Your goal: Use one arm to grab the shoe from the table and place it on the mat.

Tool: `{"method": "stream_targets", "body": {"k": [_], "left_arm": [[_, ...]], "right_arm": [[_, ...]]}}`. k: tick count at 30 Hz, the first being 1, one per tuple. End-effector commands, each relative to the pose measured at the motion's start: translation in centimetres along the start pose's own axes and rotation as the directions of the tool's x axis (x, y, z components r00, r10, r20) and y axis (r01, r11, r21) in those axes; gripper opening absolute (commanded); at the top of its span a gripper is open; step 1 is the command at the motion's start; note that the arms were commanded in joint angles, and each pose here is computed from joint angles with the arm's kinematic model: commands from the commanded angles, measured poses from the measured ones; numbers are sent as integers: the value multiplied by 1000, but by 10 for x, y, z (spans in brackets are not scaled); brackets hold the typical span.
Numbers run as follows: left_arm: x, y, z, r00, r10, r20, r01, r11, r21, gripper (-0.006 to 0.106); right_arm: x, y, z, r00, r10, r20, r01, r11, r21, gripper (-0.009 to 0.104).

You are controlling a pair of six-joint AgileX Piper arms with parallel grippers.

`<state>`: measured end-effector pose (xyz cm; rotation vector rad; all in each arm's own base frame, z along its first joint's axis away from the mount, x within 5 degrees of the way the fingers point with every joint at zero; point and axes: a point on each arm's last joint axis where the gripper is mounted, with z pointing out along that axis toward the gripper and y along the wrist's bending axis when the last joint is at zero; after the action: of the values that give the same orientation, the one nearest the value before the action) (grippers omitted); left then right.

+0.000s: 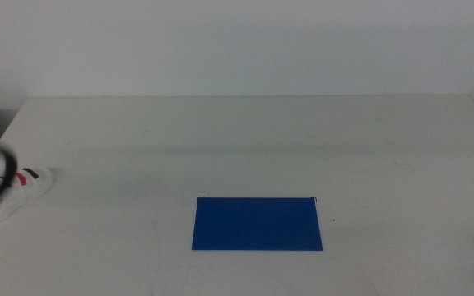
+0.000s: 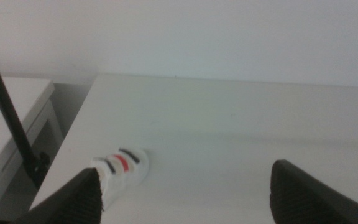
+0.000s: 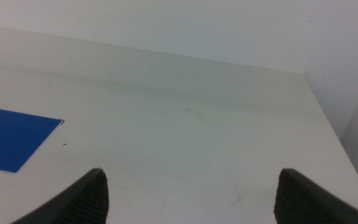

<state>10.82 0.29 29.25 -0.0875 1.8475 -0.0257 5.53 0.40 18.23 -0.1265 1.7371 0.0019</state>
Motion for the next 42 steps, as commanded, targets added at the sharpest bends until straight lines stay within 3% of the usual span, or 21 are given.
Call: {"method": "stream_targets", "body": {"k": [1, 13, 16, 23, 28, 38, 42], "left_arm": [[-30, -3, 4, 996, -3, 91, 2, 1000, 13, 92], [-58, -6, 37, 995, -39, -97, 39, 999, 4, 93], [-65, -7, 43, 978, -44, -204, 45, 999, -3, 93], [-97, -10, 69, 918, 82, -389, -77, 997, 27, 93], [-118, -12, 89, 889, 114, -443, -106, 993, 43, 93], [-132, -6, 135, 767, 319, -557, -288, 947, 144, 93], [-133, 12, 157, 710, 325, -624, -265, 945, 191, 93]], "right_arm": [[-5, 0, 0, 998, -21, 63, 21, 1000, 4, 78], [-5, 0, 0, 998, -21, 63, 21, 1000, 4, 78], [-5, 0, 0, 998, -21, 63, 21, 1000, 4, 78], [-5, 0, 0, 998, -21, 63, 21, 1000, 4, 78], [-5, 0, 0, 998, -21, 63, 21, 1000, 4, 78], [-5, 0, 0, 998, -21, 63, 21, 1000, 4, 78], [-5, 0, 0, 998, -21, 63, 21, 1000, 4, 78]]}}
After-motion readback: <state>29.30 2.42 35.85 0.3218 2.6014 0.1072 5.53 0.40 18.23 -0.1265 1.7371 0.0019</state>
